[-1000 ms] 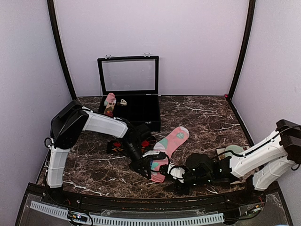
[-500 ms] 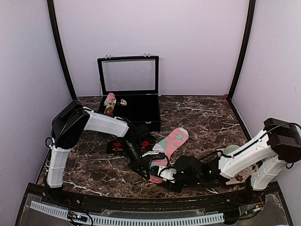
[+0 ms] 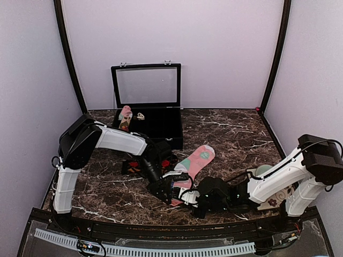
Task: Roll the socks
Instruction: Roll the sock at the center of the board.
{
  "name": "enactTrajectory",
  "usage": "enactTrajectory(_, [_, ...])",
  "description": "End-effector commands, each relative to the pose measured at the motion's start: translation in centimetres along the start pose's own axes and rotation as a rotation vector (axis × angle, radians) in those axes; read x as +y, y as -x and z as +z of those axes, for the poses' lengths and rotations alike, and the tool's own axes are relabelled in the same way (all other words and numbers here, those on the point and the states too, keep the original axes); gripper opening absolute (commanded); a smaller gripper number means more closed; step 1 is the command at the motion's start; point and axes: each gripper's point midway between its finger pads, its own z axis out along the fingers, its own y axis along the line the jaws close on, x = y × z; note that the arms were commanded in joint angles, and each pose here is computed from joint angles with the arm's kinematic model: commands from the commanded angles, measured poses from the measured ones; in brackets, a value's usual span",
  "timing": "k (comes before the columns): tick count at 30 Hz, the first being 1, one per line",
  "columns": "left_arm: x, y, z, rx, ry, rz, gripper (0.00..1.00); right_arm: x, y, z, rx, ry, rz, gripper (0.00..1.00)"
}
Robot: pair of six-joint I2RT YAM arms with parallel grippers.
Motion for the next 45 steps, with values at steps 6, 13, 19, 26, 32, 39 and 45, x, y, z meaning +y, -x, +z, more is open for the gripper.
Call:
enactTrajectory(6, [-0.1, 0.1, -1.4, -0.025, 0.090, 0.045, 0.74, 0.0, -0.1, 0.5, -0.032, -0.008, 0.153, 0.00])
enactTrajectory(13, [-1.2, -0.1, -4.2, -0.061, 0.298, 0.225, 0.79, 0.4, -1.6, 0.1, -0.031, 0.069, 0.368, 0.00])
enactTrajectory(19, [-1.9, 1.1, -5.7, -0.109, 0.394, 0.324, 0.76, -0.8, -2.4, 0.0, -0.013, 0.159, 0.622, 0.00])
enactTrajectory(26, [-3.0, 1.0, -3.6, -0.047, 0.410, 0.444, 0.70, -1.4, -3.4, 0.2, 0.047, 0.283, 0.883, 0.00])
enactTrajectory(32, [-2.3, 2.1, -2.1, -0.014, 0.460, 0.507, 0.63, -1.0, -5.0, 1.1, 0.164, 0.325, 0.997, 0.00])
enactTrajectory(39, [-3.5, 3.2, -1.3, -0.014, 0.403, 0.544, 0.50, -1.1, -6.7, 1.4, 0.233, 0.297, 1.046, 0.00])
enactTrajectory(45, [-3.8, 1.0, 0.4, 0.058, 0.312, 0.552, 0.47, -1.0, -7.9, 1.4, 0.272, 0.293, 1.082, 0.00])
